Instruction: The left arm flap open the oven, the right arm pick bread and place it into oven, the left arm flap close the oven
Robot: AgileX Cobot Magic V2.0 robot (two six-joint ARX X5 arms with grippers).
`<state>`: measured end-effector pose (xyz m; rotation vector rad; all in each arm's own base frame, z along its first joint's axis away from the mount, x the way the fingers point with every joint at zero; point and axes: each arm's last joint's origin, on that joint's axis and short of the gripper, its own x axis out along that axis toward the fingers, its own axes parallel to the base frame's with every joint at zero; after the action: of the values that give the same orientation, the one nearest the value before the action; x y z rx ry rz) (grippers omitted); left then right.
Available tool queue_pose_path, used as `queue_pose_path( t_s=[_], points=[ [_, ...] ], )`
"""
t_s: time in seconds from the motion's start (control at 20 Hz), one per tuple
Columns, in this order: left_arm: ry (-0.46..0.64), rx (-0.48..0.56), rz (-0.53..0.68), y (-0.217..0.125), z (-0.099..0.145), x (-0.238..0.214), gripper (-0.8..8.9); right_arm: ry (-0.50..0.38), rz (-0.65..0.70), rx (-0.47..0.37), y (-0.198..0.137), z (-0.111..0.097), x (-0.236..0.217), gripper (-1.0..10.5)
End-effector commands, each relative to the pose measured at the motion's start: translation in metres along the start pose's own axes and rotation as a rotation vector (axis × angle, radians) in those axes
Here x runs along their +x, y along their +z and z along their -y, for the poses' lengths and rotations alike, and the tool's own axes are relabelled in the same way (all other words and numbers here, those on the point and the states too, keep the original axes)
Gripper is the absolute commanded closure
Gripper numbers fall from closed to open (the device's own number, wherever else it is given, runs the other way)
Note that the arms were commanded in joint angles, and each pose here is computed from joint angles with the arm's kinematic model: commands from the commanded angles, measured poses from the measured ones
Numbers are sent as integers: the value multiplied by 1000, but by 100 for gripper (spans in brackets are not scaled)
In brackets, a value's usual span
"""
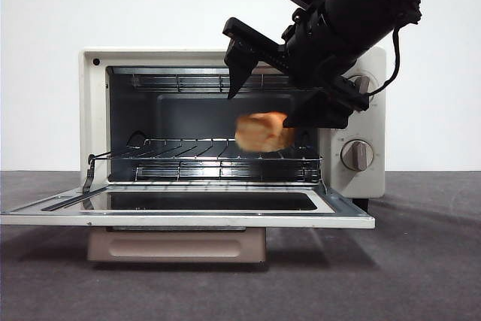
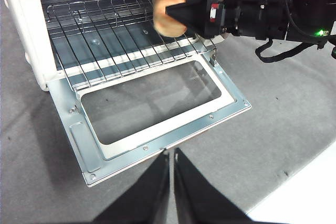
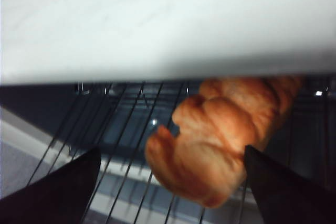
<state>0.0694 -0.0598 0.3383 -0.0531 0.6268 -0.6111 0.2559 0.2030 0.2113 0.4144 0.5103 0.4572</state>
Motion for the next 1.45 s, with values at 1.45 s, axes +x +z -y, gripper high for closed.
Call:
queue_pose_path(
  t_s=[1.45],
  points=[
    [86,-655,-481,-42,-154,168,798,248,-58,-213,49,-8,-323,539]
  ],
)
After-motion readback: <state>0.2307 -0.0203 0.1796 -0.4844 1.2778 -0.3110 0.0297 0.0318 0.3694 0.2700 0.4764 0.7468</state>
